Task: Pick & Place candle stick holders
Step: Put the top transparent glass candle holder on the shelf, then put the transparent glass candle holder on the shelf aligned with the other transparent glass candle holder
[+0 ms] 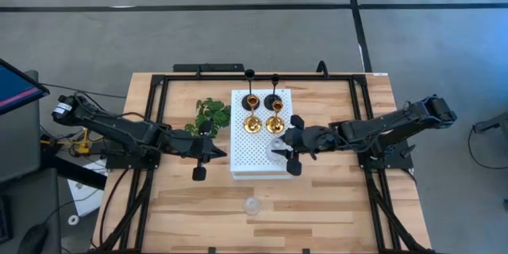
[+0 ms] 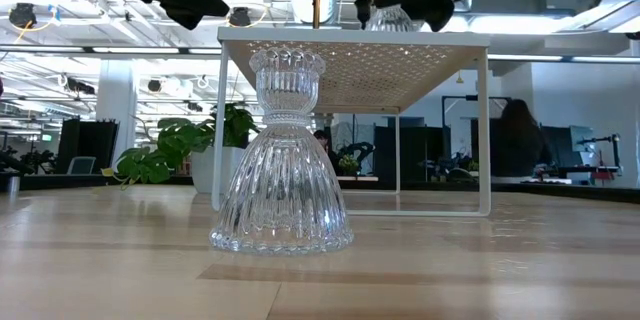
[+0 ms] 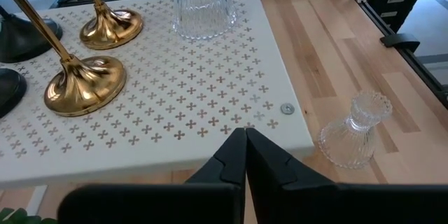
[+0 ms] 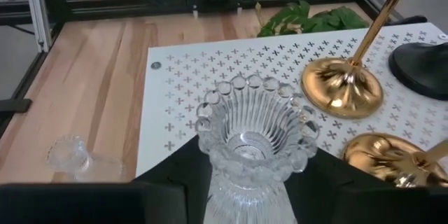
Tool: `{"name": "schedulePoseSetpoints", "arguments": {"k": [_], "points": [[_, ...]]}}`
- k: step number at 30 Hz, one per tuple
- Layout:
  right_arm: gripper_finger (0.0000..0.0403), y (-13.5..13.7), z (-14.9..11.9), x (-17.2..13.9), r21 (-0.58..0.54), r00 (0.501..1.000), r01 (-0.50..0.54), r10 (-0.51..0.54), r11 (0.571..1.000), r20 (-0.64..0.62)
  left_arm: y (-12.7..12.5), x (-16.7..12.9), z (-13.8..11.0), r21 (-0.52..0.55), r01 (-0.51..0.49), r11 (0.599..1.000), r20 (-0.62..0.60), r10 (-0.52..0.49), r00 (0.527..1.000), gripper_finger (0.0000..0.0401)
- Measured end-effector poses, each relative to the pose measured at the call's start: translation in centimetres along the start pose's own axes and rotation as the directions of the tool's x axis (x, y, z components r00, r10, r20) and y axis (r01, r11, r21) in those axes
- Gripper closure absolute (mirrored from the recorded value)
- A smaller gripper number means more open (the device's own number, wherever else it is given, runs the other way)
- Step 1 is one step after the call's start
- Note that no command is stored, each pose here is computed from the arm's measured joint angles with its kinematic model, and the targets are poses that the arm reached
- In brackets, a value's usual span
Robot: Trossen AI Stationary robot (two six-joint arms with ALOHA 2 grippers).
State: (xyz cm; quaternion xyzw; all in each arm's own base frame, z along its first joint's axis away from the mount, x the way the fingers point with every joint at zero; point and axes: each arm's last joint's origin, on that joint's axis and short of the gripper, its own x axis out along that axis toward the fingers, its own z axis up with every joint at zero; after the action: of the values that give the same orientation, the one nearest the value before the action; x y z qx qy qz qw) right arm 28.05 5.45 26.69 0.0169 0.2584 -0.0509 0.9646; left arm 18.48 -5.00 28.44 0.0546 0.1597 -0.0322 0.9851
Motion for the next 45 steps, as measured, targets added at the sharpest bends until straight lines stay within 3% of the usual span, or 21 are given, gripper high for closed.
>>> {"name": "schedulePoseSetpoints", "arguments": {"k": [15,25,31,37,41,45], "points": [[0.017,-0.2,2.2,-2.1,-0.034,1.0,0.006,-0.006,0.999,-0.008,0.0,0.0,0.0,-0.001,0.0,1.0,0.001,0.0,1.0,0.0393],[0.0165,-0.3,5.8,-4.6,-0.149,1.0,0.005,-0.006,0.989,-0.009,0.0,0.0,0.0,-0.001,0.0,1.0,0.001,0.0,1.0,0.0392],[0.017,-0.6,7.8,-6.8,-0.155,0.999,0.006,-0.014,0.988,-0.048,0.0,0.0,0.0,-0.001,0.0,1.0,0.001,0.0,1.0,0.0393],[0.0218,-0.9,7.3,-7.8,-0.155,0.982,0.018,-0.047,0.988,-0.182,0.0,0.0,0.0,-0.001,0.0,1.0,0.001,0.0,1.0,0.0391],[0.0295,-1.0,6.2,-8.0,-0.182,0.964,0.06,-0.104,0.982,-0.244,0.0,0.0,0.0,-0.001,0.0,1.0,0.001,0.0,1.0,0.0391],[0.0384,-0.6,4.2,-7.4,-0.266,0.948,0.034,-0.116,0.963,-0.298,0.0,0.0,0.0,-0.001,0.0,1.0,0.002,0.0,1.0,0.0393]]}}
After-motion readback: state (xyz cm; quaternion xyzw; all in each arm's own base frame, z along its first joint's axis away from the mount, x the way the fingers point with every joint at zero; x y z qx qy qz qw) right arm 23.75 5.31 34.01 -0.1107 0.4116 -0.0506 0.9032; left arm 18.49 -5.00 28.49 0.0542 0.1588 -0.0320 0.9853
